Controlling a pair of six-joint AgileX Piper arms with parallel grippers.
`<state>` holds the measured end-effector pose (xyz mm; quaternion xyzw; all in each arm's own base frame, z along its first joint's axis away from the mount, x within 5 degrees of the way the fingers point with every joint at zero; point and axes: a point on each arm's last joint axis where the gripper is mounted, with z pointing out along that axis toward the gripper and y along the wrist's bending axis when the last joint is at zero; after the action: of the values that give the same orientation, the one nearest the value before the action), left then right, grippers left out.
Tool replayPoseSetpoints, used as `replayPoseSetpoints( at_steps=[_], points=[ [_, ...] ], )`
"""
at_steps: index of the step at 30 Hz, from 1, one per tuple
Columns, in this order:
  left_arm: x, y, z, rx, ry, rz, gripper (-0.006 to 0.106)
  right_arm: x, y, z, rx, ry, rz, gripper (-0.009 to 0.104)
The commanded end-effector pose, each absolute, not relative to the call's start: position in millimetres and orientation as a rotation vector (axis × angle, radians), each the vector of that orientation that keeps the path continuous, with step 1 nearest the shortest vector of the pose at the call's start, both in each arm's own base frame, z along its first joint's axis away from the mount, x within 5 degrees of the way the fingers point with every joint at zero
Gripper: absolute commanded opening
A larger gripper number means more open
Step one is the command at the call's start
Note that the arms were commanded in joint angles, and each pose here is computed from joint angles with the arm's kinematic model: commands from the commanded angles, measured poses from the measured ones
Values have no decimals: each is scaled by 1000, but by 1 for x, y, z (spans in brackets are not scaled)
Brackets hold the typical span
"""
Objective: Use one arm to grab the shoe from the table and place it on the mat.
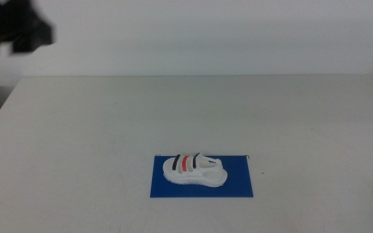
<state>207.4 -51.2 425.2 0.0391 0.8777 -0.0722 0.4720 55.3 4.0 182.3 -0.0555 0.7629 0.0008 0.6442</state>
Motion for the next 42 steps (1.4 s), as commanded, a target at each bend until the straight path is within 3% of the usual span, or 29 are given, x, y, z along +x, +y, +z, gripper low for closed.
replayPoseSetpoints(
  at_steps=[1, 11, 26, 42],
  points=[
    [183, -35, 431, 30, 1912, -213, 94, 57, 4, 187, -141, 1672, -12, 78],
    [106, -1, 337, -62, 1638, -71, 94, 57, 4, 187, -141, 1672, -12, 78],
    [72, 1, 198, -29, 1599, 2, 94, 57, 4, 187, -141, 1672, -12, 78],
    [56, 1, 203, 35, 1486, 62, 94, 57, 4, 187, -141, 1672, -12, 78]
  ],
)
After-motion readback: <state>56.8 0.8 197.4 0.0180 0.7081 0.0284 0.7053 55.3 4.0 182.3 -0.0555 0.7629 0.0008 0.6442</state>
